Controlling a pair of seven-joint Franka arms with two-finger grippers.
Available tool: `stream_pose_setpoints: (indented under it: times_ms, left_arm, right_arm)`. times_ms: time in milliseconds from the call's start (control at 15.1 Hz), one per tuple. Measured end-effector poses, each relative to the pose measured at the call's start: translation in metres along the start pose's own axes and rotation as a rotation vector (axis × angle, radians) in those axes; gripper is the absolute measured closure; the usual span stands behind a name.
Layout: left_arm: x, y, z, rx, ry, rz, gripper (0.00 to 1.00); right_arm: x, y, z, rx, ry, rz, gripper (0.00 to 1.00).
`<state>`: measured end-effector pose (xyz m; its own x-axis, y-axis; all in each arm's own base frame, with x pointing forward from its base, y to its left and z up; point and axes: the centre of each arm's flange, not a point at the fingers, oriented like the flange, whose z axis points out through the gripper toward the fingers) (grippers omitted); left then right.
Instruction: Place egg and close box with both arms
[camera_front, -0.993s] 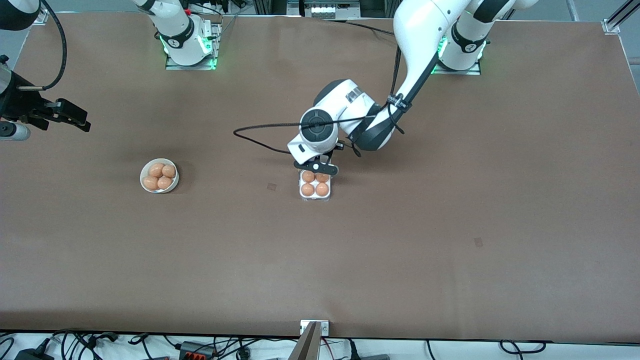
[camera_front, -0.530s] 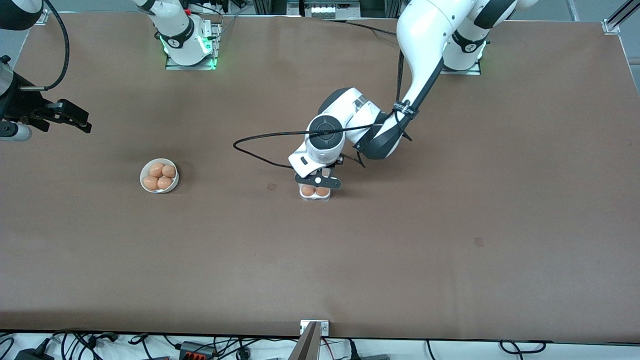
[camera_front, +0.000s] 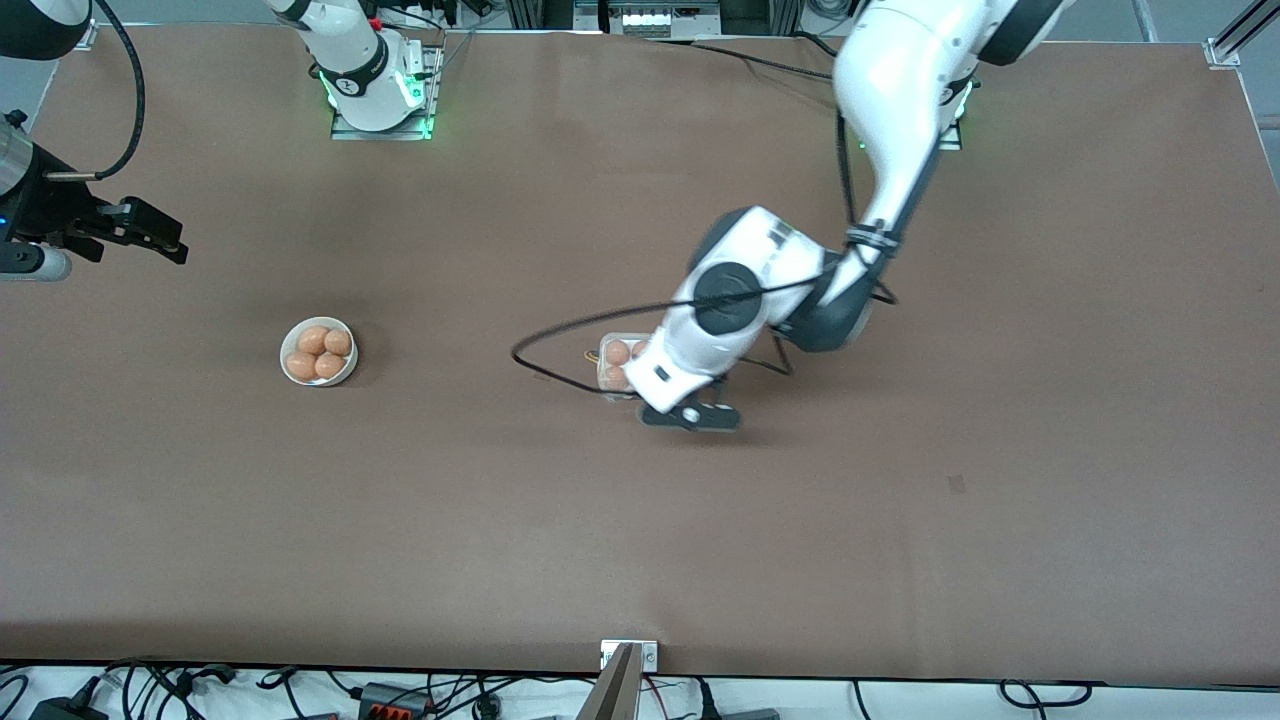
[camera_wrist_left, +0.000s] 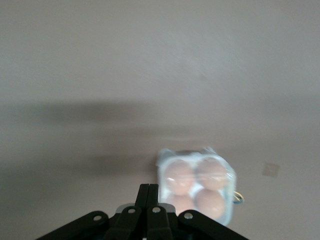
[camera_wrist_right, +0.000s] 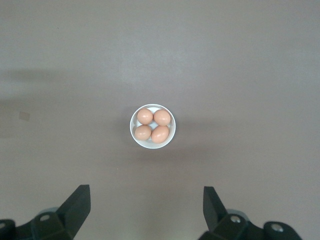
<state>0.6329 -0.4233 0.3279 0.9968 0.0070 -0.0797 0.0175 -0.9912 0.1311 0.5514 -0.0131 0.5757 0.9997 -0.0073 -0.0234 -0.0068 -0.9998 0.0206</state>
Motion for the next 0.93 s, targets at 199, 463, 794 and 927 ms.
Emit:
stream_pose_setpoints:
  times_ms: [199, 463, 794, 927]
  left_arm:
    - [0.022, -0.064, -0.053, 0.029, -0.051, 0.036, 0.99]
    - [0.026, -0.16, -0.127, 0.057, -0.162, 0.095, 0.98]
    - [0.013, -0.249, -0.194, 0.052, -0.248, 0.097, 0.96]
    - [-0.001, -0.262, -0.217, 0.055, -0.279, 0.089, 0.96]
  right_arm:
    - [0.0, 0.0, 0.0, 0.0, 0.0, 0.0, 0.0]
    - [0.0, 0.0, -0.001, 0.0, 0.004, 0.0, 0.0]
    - [0.002, 0.0, -0.005, 0.0, 0.02, 0.001, 0.0]
    - [0.002, 0.0, -0.007, 0.0, 0.023, 0.0, 0.0]
